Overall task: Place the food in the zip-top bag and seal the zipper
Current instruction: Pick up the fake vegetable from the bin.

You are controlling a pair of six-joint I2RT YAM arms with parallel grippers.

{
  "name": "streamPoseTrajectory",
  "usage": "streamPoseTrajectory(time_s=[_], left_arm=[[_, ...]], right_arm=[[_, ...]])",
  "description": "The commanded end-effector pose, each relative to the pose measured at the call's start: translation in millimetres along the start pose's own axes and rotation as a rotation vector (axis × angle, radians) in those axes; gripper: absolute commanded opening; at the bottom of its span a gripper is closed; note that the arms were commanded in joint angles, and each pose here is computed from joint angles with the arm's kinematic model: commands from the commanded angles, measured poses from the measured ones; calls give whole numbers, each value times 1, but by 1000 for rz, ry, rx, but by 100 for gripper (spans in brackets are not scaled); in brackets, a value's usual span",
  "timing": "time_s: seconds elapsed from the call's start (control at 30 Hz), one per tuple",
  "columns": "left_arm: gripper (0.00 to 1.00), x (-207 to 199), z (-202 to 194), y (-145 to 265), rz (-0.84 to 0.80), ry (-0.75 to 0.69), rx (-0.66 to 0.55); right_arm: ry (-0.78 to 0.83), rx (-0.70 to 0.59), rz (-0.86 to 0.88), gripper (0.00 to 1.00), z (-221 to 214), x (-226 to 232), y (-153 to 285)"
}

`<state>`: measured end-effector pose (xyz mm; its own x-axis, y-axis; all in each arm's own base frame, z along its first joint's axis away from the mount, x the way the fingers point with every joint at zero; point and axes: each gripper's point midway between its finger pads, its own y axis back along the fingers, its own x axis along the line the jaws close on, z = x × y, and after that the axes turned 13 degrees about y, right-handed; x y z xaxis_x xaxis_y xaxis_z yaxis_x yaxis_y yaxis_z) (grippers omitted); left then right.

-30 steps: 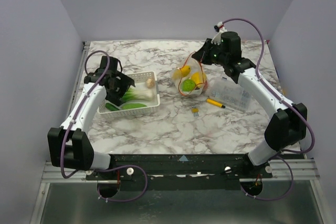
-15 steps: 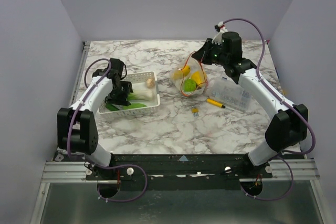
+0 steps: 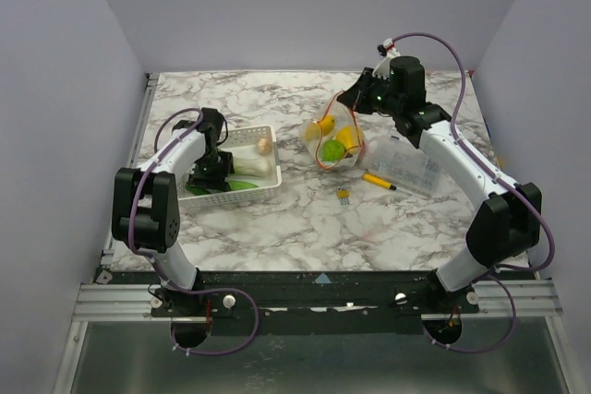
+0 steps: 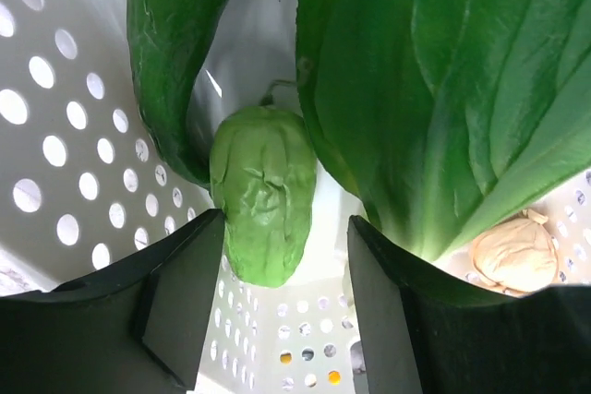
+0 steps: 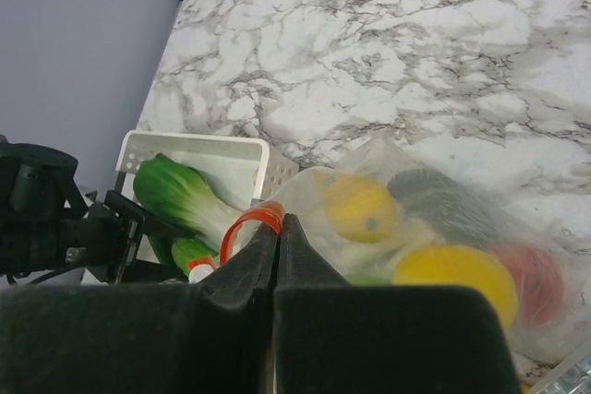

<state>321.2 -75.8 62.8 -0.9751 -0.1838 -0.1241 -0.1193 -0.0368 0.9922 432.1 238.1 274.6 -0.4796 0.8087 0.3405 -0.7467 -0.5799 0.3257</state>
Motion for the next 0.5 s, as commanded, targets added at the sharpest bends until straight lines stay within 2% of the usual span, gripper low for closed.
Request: streamPoseTrajectory(time_s=[0.0, 0.07, 0.2, 0.37, 0.47], left_arm=[[55, 5, 0, -11, 46, 33, -7], [53, 6, -1, -16, 60, 35, -10], [40, 9, 1, -26, 75, 36, -25], [41, 7, 2, -26, 64, 21, -32], [29, 2, 5, -15, 33, 6, -51]], right_arm=[[15, -76, 41, 1, 22, 13, 9], [15, -76, 41, 1, 22, 12, 9], [12, -74, 39, 1, 21, 12, 9], [11, -77, 40, 1, 21, 12, 9], [12, -77, 42, 1, 22, 12, 8]])
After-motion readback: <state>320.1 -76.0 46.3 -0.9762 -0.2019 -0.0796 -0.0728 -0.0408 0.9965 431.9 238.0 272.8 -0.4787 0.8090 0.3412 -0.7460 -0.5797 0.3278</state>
